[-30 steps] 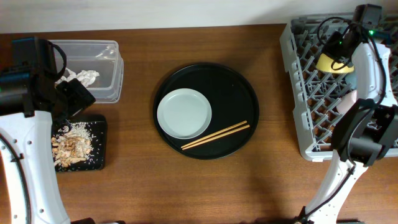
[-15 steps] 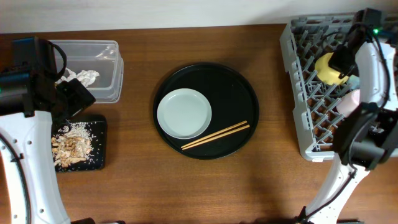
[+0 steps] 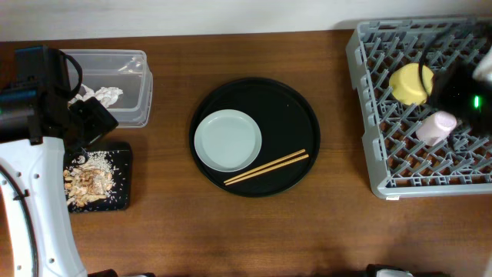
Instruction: Sort waste into correct bins and load items into the dishwasher rack
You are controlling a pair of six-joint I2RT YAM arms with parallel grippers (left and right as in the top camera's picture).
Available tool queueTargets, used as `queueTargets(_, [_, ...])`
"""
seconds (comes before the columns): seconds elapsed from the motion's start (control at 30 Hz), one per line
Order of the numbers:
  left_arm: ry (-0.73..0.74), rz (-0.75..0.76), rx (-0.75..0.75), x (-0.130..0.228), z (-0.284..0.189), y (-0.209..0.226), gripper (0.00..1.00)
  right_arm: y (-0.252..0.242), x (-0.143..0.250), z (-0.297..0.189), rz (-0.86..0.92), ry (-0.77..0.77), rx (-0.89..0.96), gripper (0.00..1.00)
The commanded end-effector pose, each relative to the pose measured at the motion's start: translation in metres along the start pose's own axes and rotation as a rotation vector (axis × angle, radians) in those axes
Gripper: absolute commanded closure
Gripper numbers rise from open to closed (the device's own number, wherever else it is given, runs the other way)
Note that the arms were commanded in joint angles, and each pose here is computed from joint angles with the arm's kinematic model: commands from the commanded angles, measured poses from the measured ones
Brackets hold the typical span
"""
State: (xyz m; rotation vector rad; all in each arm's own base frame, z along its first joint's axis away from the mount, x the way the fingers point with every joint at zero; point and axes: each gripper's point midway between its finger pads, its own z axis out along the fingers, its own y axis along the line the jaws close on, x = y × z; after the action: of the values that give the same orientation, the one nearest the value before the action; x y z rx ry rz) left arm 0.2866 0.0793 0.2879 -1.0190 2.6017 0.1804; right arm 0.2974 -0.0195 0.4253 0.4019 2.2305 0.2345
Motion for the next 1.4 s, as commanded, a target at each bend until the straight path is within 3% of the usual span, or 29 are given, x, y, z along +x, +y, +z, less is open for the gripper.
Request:
queueTargets(0.0, [-0.015, -0.004, 0.002, -0.001, -0.004, 0.002, 0.01, 0.023, 0.029, -0.038, -0.059, 0.013, -0.086, 0.5])
queueTargets(0.03, [-0.014, -0.004, 0.003, -0.001, -0.004, 0.002, 0.01, 0.023, 0.039, -0.047, -0.065, 0.031, -0.091, 0.22])
queueTargets(0.2, [-0.014, -0.004, 0.003, -0.001, -0.004, 0.002, 0.01, 0.015, 0.079, -0.061, -0.057, 0.154, -0.068, 0.05])
queueTargets(0.27, [-0.015, -0.004, 0.002, -0.001, -0.004, 0.002, 0.01, 0.018, 0.089, -0.059, -0.047, 0.188, -0.099, 0.02])
queueTargets(0.47, [-0.014, -0.004, 0.003, -0.001, -0.004, 0.002, 0.01, 0.034, 0.098, -0.048, -0.027, 0.27, -0.19, 0.01])
queueTargets(0.5, [-0.014, -0.004, 0.003, -0.001, -0.004, 0.002, 0.01, 0.04, 0.096, -0.045, -0.012, 0.278, -0.223, 0.12])
queueTargets(0.57, [-0.014, -0.004, 0.003, -0.001, -0.004, 0.002, 0.01, 0.043, 0.098, -0.039, 0.047, 0.318, -0.227, 0.13])
queueTargets(0.63, [-0.014, -0.004, 0.003, -0.001, -0.004, 0.002, 0.01, 0.039, 0.105, -0.028, 0.102, 0.378, -0.199, 0.02])
queueTargets(0.67, [-0.015, -0.004, 0.002, -0.001, -0.004, 0.002, 0.01, 0.037, 0.111, -0.018, 0.112, 0.419, -0.183, 0.02])
queueTargets(0.87, [-0.015, -0.004, 0.002, -0.001, -0.004, 0.002, 0.01, 0.029, 0.172, 0.042, 0.176, 0.684, -0.092, 0.01])
queueTargets(0.97, [-0.014, -0.004, 0.003, -0.001, -0.004, 0.002, 0.01, 0.036, 0.199, 0.078, 0.246, 0.728, -0.068, 0.04])
queueTargets(1.1, [-0.014, -0.004, 0.003, -0.001, -0.004, 0.002, 0.01, 0.051, 0.241, 0.137, 0.342, 0.702, 0.004, 0.21])
queueTargets(1.37, [-0.015, -0.004, 0.002, -0.001, -0.004, 0.002, 0.01, 0.098, 0.304, 0.219, 0.281, 0.788, 0.076, 0.23])
